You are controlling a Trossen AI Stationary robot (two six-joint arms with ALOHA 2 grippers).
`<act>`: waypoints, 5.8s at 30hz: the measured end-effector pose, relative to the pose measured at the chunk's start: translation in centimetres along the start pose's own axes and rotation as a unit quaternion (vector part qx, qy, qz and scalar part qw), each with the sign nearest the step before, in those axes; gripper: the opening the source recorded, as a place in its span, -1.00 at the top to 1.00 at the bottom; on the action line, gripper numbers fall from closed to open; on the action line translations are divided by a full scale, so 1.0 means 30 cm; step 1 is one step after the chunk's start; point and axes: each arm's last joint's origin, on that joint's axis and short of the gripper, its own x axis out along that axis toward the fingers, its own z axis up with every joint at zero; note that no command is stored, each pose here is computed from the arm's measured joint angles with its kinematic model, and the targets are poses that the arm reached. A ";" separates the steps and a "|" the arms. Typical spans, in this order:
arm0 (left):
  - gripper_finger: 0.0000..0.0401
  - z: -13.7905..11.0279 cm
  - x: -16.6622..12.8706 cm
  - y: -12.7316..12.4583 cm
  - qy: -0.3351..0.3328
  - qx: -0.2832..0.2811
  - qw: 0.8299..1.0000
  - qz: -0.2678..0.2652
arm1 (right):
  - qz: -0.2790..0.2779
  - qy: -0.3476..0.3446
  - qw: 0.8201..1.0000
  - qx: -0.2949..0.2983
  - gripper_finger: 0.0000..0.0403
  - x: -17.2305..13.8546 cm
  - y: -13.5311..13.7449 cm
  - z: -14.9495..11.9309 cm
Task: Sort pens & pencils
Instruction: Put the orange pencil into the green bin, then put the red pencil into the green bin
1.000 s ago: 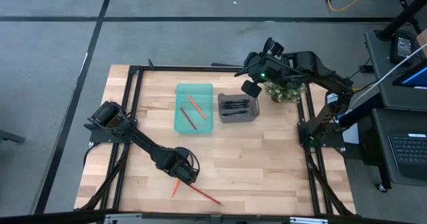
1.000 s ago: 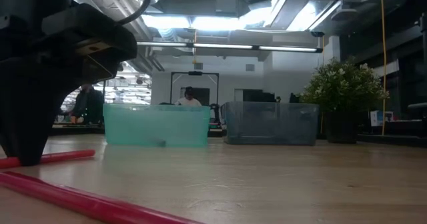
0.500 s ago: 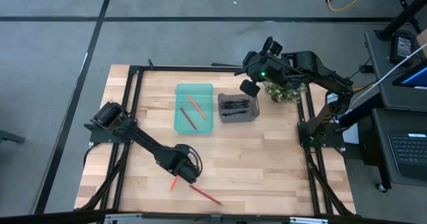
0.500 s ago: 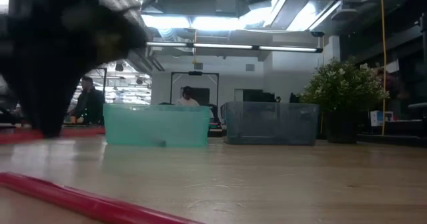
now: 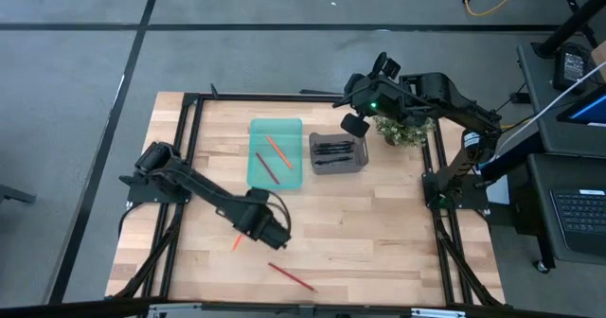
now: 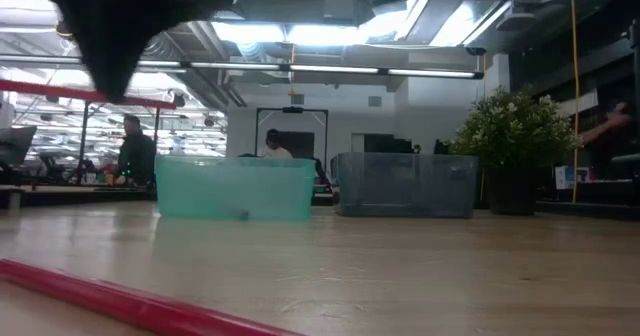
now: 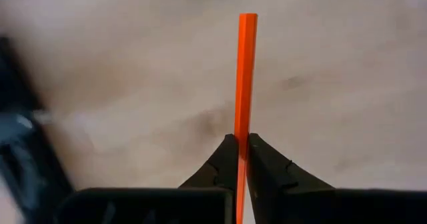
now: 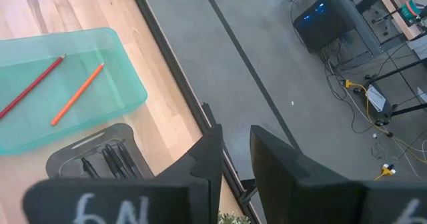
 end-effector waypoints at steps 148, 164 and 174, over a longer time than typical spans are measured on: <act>0.53 -0.209 0.126 -0.245 -0.055 0.612 0.744 -0.261 | -0.065 -0.021 0.997 0.031 0.61 0.001 -0.015 0.015; 0.53 -0.209 0.207 -0.289 -0.010 0.619 0.735 -0.275 | -0.064 -0.022 0.997 0.031 0.61 0.001 -0.014 0.016; 0.53 -0.204 0.224 -0.302 -0.007 0.621 0.733 -0.277 | -0.055 -0.022 0.998 0.033 0.61 0.001 -0.013 0.016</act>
